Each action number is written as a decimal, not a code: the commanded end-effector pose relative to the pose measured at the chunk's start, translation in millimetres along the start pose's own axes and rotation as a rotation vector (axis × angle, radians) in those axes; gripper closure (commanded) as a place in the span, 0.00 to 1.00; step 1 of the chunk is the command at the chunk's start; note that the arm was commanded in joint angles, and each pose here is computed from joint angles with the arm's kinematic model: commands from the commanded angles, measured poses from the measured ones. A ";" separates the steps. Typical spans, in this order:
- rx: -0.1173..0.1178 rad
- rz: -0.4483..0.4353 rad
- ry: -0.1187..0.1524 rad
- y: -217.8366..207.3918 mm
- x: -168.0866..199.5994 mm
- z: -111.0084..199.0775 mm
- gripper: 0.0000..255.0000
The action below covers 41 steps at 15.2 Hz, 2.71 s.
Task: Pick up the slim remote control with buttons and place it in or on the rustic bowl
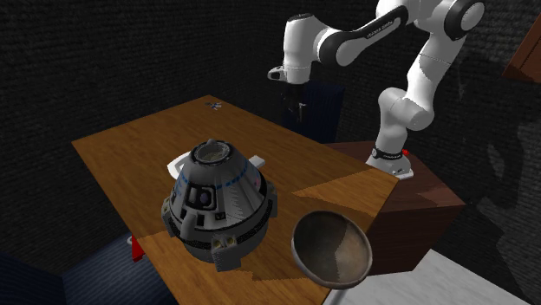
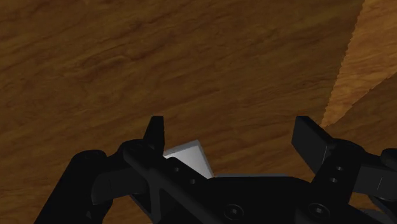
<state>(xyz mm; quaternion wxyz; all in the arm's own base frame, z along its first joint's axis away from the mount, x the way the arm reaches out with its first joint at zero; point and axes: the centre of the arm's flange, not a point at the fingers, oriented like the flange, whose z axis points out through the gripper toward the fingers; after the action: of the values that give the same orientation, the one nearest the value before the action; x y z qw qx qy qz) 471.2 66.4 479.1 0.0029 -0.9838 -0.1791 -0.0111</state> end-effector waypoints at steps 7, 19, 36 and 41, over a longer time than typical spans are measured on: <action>-0.009 -0.086 -0.009 6.7 92.0 53.0 0.00; -0.020 -0.189 -0.020 2.2 203.4 128.5 0.00; -0.020 -0.189 -0.020 2.8 202.8 157.9 1.00; -0.020 -0.189 -0.020 2.9 202.6 157.8 1.00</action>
<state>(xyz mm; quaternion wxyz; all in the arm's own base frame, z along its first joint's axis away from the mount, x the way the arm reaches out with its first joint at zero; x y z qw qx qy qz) 665.2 136.6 326.5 -0.0096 -0.9624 -0.2713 -0.0038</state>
